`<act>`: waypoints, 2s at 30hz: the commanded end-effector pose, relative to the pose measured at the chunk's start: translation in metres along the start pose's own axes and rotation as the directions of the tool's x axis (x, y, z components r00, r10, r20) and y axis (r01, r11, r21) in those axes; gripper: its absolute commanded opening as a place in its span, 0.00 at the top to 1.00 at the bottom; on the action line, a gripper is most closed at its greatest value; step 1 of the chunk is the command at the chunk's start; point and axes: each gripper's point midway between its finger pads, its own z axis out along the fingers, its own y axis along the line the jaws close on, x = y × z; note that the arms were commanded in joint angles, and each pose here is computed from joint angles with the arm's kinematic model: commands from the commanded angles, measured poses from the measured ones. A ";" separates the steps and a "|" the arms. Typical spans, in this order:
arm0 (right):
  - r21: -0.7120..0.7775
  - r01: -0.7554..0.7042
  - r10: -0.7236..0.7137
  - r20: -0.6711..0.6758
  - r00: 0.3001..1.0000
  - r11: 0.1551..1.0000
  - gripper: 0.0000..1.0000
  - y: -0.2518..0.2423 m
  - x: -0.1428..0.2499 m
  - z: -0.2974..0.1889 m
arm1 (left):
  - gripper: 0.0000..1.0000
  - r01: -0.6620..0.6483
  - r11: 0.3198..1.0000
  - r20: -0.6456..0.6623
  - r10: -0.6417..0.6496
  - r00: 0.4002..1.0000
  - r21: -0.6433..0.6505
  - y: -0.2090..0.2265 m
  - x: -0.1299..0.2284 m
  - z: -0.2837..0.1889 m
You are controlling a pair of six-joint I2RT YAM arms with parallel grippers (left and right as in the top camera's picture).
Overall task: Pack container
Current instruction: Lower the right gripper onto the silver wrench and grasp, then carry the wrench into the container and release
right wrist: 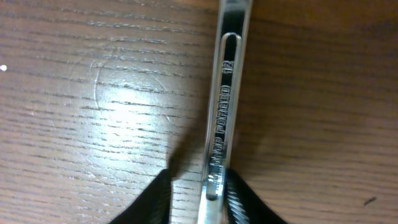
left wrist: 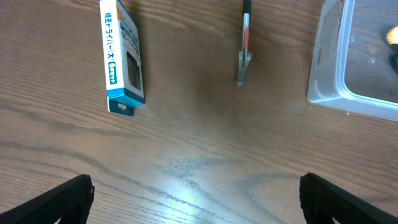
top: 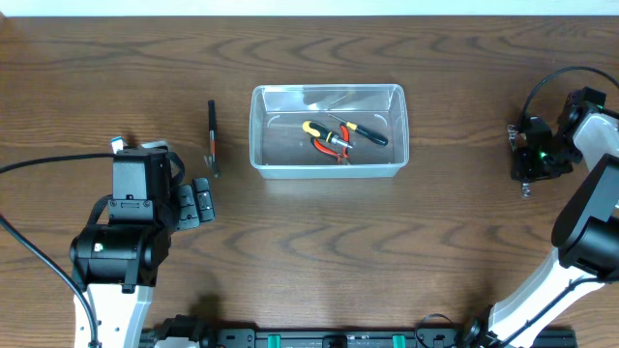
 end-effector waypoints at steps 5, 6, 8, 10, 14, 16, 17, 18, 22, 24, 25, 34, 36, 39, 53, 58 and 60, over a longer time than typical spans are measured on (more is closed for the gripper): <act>-0.020 -0.008 0.008 -0.004 1.000 1.000 0.89 0.004 0.000 0.005 | 0.02 0.002 1.000 0.014 -0.001 1.000 -0.008 0.001 -0.005 -0.004; -0.020 -0.008 0.008 -0.004 1.000 1.000 0.90 0.004 0.000 0.005 | 0.02 0.001 1.000 0.015 -0.001 1.000 -0.008 0.001 -0.005 -0.004; -0.020 -0.008 0.008 -0.005 1.000 1.000 0.91 0.004 0.000 0.005 | 0.02 0.002 1.000 0.014 -0.001 1.000 -0.008 0.001 -0.005 -0.004; -0.020 -0.008 0.008 -0.005 1.000 1.000 0.95 0.004 0.000 0.005 | 0.02 0.002 1.000 0.015 -0.001 1.000 -0.008 0.001 -0.005 -0.004; -0.020 -0.007 0.007 -0.003 1.000 1.000 0.99 0.004 0.000 0.005 | 0.02 0.002 1.000 0.015 -0.001 1.000 -0.008 0.001 -0.005 -0.004; -0.017 -0.025 0.025 0.004 1.000 1.000 0.99 0.004 -0.002 0.005 | 0.02 0.002 1.000 0.015 -0.001 1.000 -0.008 0.001 -0.005 -0.004; -0.021 -0.031 0.031 0.010 0.999 0.999 0.99 0.005 -0.004 0.004 | 0.02 0.001 1.000 0.015 -0.001 1.000 -0.008 0.001 -0.005 -0.004; -0.027 -0.037 0.037 0.018 0.999 0.999 0.99 0.006 -0.006 0.003 | 0.02 0.001 1.000 0.015 -0.001 1.000 -0.008 0.001 -0.005 -0.004; -0.041 -0.023 0.026 0.063 0.998 0.999 0.99 0.017 -0.018 -0.014 | 0.02 0.002 1.000 0.015 -0.001 1.000 -0.008 0.001 -0.005 -0.004; -0.023 -0.007 0.010 0.099 0.995 1.000 0.99 0.025 -0.031 -0.034 | 0.02 0.001 1.000 0.015 -0.001 1.000 -0.008 0.001 -0.005 -0.004; -0.012 0.011 -0.009 0.118 0.993 1.000 0.99 0.030 -0.037 -0.045 | 0.02 0.001 1.000 0.015 -0.001 1.000 -0.008 0.001 -0.005 -0.004; 0.156 0.321 -0.357 0.411 0.839 0.934 0.99 0.150 -0.121 -0.193 | 0.02 0.001 1.000 0.015 -0.001 1.000 -0.008 0.001 -0.005 -0.004; 0.194 0.439 -0.477 0.440 0.761 0.878 0.99 0.192 -0.130 -0.211 | 0.02 0.001 1.000 0.014 -0.001 1.000 -0.008 0.001 -0.005 -0.004; 0.251 0.680 -0.712 0.412 0.568 0.688 0.99 0.268 -0.129 -0.210 | 0.02 0.002 1.000 0.014 -0.001 1.000 -0.008 0.001 -0.005 -0.004; -0.014 0.925 -0.913 0.158 0.376 0.379 0.99 0.357 -0.102 -0.045 | 0.02 0.001 1.000 0.013 -0.001 1.000 -0.008 0.001 -0.005 -0.004; -0.037 0.924 -0.913 0.139 0.383 0.381 0.94 0.355 -0.100 -0.034 | 0.02 0.001 1.000 0.013 -0.001 1.000 -0.008 0.001 -0.005 -0.004; -0.034 0.923 -0.913 0.140 0.383 0.383 0.79 0.354 -0.101 -0.034 | 0.02 0.001 1.000 0.013 -0.001 1.000 -0.008 0.001 -0.005 -0.004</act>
